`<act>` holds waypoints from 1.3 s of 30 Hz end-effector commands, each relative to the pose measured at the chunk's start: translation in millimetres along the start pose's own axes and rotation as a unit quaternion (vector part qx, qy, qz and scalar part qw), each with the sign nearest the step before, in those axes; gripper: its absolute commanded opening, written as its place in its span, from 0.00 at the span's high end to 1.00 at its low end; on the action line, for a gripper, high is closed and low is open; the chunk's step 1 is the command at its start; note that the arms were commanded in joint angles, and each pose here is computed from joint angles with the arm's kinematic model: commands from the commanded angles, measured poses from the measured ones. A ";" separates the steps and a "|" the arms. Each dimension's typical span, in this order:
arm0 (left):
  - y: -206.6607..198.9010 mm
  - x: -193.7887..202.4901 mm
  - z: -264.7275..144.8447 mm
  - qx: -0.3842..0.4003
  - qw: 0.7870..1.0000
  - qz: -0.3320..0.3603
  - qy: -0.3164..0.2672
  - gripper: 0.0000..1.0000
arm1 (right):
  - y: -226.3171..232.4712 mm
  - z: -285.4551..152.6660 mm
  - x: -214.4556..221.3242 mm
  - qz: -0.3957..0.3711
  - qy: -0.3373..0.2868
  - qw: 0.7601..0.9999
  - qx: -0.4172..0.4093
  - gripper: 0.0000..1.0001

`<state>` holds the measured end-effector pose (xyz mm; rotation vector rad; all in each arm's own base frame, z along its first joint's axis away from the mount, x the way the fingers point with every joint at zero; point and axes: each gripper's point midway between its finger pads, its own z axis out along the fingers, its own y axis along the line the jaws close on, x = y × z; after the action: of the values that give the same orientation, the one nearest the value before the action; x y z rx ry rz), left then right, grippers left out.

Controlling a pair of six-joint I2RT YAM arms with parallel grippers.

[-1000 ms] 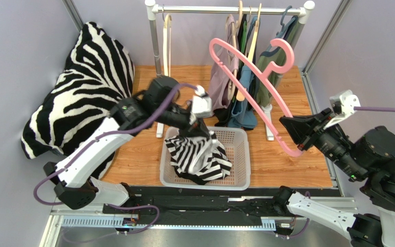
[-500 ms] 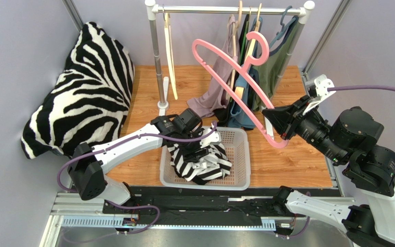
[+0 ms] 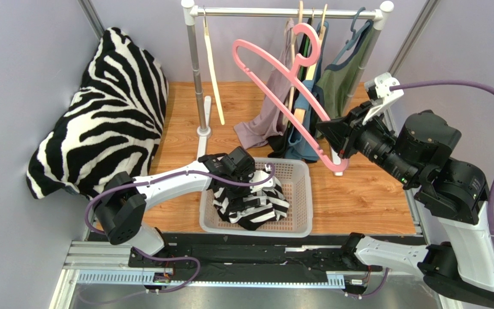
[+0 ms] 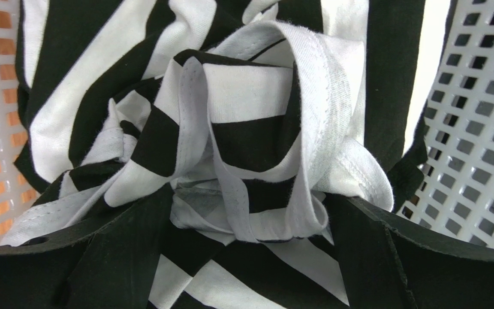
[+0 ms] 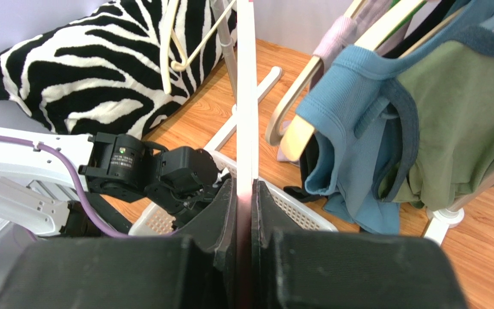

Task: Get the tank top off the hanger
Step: Remove the tank top from the hanger, then place the hanger at the clothesline.

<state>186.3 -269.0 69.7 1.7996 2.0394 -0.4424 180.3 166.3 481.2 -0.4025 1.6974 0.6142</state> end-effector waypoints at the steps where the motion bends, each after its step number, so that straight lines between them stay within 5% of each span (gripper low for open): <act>1: -4.0 -19.4 -30.5 0.014 1.000 0.023 -0.011 0.01 | -1.3 1.1 -29.3 0.017 -0.028 0.999 0.018 1.00; 7: -34.8 -24.7 -101.6 0.078 0.997 0.013 0.027 0.01 | -3.8 15.4 -28.3 0.022 -0.008 0.999 0.041 1.00; 15: -59.0 -61.3 -198.4 0.045 0.989 0.075 -0.119 0.01 | -3.8 34.9 -18.7 0.028 0.023 0.997 0.067 1.00; 19: -45.0 -80.3 -251.6 -0.051 0.977 0.085 -0.189 0.01 | 2.5 46.5 -19.5 0.028 0.023 0.997 0.066 1.00; 23: -7.8 -71.6 -272.7 -0.174 0.967 0.070 -0.176 0.01 | 7.4 66.0 -21.9 0.018 0.026 0.997 0.073 1.00; 31: -4.1 -64.6 -325.1 -0.249 0.942 0.112 -0.197 0.01 | 8.9 104.3 -34.7 0.023 0.015 0.994 0.109 1.00; 39: 73.3 -38.1 -369.0 -0.482 0.863 0.026 -0.146 0.01 | 11.7 160.9 -35.9 0.011 0.000 0.988 0.156 1.00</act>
<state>200.7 -147.8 384.4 1.3112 1.5471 0.0532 290.8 262.8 464.5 -0.2648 1.8779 0.3527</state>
